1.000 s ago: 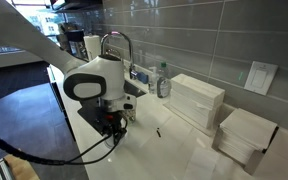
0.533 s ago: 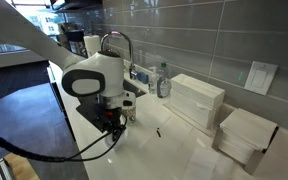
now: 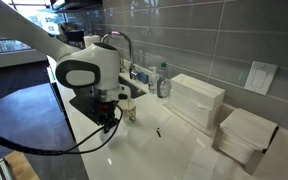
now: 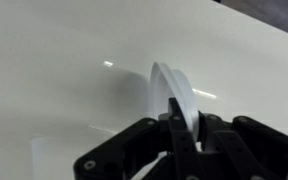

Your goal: Flip the white paper cup lid one hundred and eighty degrees over

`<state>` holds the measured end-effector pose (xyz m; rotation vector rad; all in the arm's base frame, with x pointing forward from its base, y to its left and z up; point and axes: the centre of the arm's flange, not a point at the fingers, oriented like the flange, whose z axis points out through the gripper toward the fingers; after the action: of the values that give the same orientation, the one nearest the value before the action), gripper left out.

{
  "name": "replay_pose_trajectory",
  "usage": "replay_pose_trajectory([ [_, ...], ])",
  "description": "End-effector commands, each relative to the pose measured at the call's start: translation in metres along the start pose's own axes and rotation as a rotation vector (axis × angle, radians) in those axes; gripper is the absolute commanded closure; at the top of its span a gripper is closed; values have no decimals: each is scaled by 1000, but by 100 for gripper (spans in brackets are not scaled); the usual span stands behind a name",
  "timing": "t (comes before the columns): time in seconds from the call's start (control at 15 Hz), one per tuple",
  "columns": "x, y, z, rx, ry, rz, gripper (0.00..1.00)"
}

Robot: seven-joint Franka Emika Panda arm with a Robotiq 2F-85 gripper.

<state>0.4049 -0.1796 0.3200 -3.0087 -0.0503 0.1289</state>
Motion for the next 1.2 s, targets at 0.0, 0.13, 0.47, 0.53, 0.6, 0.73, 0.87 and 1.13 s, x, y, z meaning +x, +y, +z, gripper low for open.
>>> replay_pose_trajectory([
  [0.0, -11, -8, -6, 51, -1, -37, 99],
  [0.13, -12, -10, -9, 99, 2, -71, 99],
  [0.47, -5, -3, -9, 350, 48, -170, 99],
  [0.53, -3, 1, -8, 402, 66, -174, 99],
  [0.6, -1, 6, -8, 454, 82, -182, 99],
  [0.73, 3, 20, -6, 559, 96, -203, 99],
  [0.87, 8, 34, -1, 668, 94, -190, 99],
  [1.13, 12, 54, 15, 848, 75, -144, 99],
])
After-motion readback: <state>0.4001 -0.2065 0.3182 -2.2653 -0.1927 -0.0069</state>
